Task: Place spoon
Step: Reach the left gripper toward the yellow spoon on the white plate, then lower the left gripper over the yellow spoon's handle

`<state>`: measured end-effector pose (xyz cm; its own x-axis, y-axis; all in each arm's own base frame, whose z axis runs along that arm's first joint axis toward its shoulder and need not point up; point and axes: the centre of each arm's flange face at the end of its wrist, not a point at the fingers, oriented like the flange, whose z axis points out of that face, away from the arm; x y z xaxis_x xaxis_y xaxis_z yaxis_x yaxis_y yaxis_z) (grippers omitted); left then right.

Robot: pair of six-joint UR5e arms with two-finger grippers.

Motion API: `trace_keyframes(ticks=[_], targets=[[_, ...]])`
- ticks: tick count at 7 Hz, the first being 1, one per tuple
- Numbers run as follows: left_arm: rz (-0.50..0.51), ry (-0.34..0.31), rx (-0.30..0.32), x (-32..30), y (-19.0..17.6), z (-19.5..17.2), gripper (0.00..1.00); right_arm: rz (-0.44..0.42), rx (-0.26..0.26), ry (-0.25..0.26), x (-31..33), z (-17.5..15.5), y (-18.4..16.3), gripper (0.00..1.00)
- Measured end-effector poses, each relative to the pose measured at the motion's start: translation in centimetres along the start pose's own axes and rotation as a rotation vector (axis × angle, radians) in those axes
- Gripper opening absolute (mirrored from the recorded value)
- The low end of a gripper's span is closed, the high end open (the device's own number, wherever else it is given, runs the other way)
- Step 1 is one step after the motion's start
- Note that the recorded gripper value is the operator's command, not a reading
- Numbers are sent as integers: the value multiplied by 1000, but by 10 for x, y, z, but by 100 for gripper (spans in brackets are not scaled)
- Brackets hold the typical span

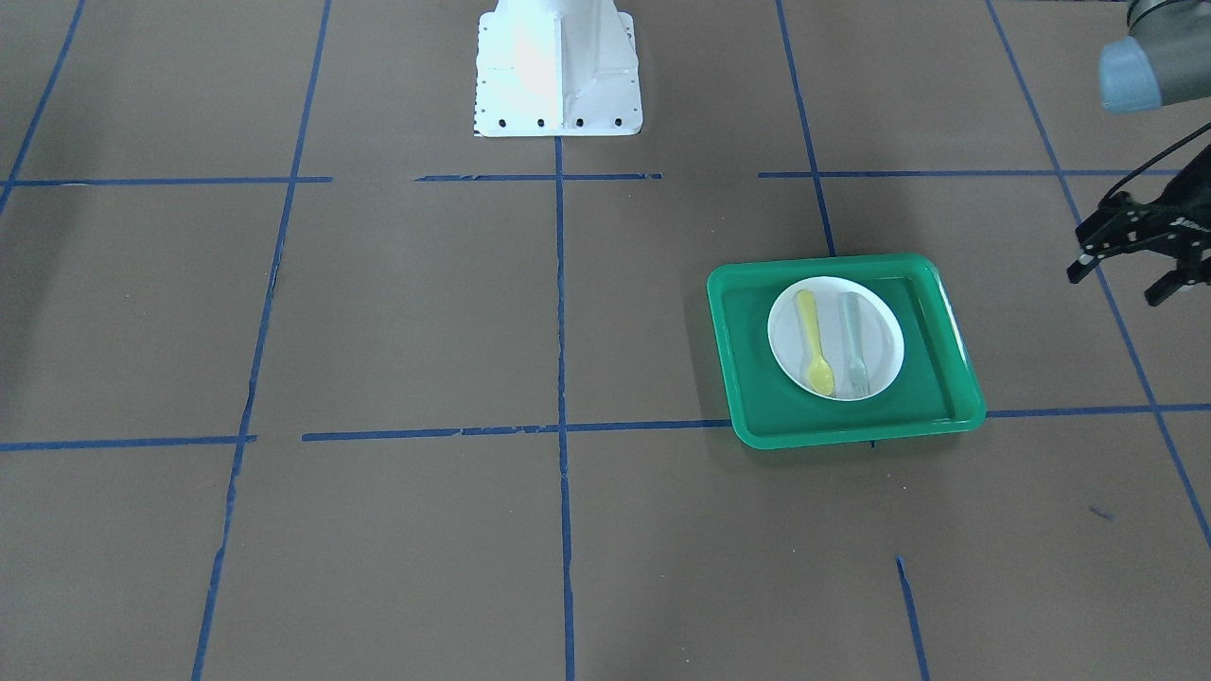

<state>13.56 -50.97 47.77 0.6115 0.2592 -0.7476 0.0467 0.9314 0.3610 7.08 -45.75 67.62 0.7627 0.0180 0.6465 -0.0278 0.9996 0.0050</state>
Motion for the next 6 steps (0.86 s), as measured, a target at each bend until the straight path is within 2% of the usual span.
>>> trace_keyframes(ticks=[2, 5, 6], targets=[[-73, -2, 16, 87, -17, 51, 100, 0, 0, 0, 0, 0, 0, 100], [-116, -50, -21, 152, 8, 115, 100, 0, 0, 0, 0, 0, 0, 100], [-114, -70, -25, 163, 13, 132, 88, 0, 0, 0, 0, 0, 0, 100]])
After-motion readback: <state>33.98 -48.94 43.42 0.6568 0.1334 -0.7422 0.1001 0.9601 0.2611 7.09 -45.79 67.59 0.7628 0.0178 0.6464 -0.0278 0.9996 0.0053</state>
